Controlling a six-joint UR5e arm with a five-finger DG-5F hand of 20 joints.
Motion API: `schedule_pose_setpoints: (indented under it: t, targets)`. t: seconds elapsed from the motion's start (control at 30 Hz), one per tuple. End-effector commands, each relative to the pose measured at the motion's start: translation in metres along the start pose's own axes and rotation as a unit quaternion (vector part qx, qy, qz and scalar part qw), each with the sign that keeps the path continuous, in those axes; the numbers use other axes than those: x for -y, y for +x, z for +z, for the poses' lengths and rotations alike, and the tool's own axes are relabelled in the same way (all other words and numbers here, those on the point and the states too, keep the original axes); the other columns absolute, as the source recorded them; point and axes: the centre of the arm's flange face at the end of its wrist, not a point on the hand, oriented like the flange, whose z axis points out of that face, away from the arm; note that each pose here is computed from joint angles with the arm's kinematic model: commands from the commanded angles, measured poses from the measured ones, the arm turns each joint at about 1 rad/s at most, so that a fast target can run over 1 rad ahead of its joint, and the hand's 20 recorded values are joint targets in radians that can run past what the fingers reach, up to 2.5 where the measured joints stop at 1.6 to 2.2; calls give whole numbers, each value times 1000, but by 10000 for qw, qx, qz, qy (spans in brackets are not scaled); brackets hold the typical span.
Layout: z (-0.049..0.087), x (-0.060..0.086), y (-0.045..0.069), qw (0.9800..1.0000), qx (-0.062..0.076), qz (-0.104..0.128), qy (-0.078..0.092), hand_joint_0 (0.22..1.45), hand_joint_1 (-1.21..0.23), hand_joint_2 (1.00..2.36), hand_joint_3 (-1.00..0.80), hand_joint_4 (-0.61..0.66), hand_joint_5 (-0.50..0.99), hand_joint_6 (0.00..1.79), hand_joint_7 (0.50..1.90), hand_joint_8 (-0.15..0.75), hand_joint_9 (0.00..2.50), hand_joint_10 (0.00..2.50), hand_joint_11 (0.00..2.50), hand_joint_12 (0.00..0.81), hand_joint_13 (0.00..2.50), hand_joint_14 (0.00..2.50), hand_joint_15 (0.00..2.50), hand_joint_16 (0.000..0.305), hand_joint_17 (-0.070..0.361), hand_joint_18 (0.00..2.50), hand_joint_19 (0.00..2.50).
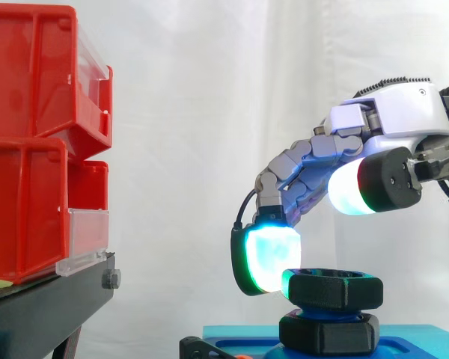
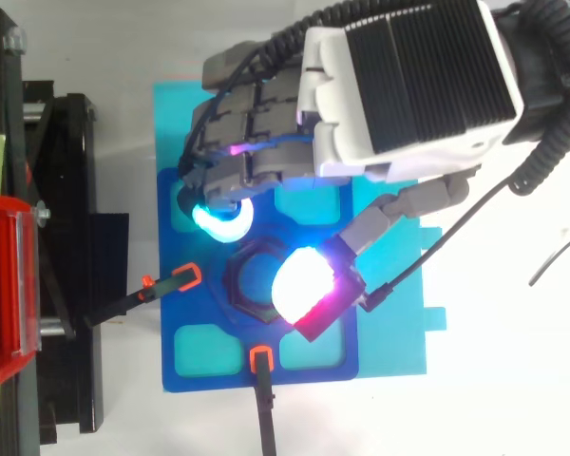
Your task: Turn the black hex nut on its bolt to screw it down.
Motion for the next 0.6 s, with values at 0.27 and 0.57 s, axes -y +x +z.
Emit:
schedule_pose_setpoints:
  t: [0.27, 0.57]
  targets:
    - [8, -6, -26, 9996, 256, -49, -123, 473, -327, 1000, -500, 322, -193, 615, 877, 338, 615, 10, 411, 347, 681, 4, 154, 40, 90, 535, 97]
    - [21, -31, -20, 9994, 327, -62, -110, 471, -324, 1000, -500, 328, -184, 578, 926, 337, 621, 10, 402, 348, 678, 4, 154, 40, 90, 533, 111]
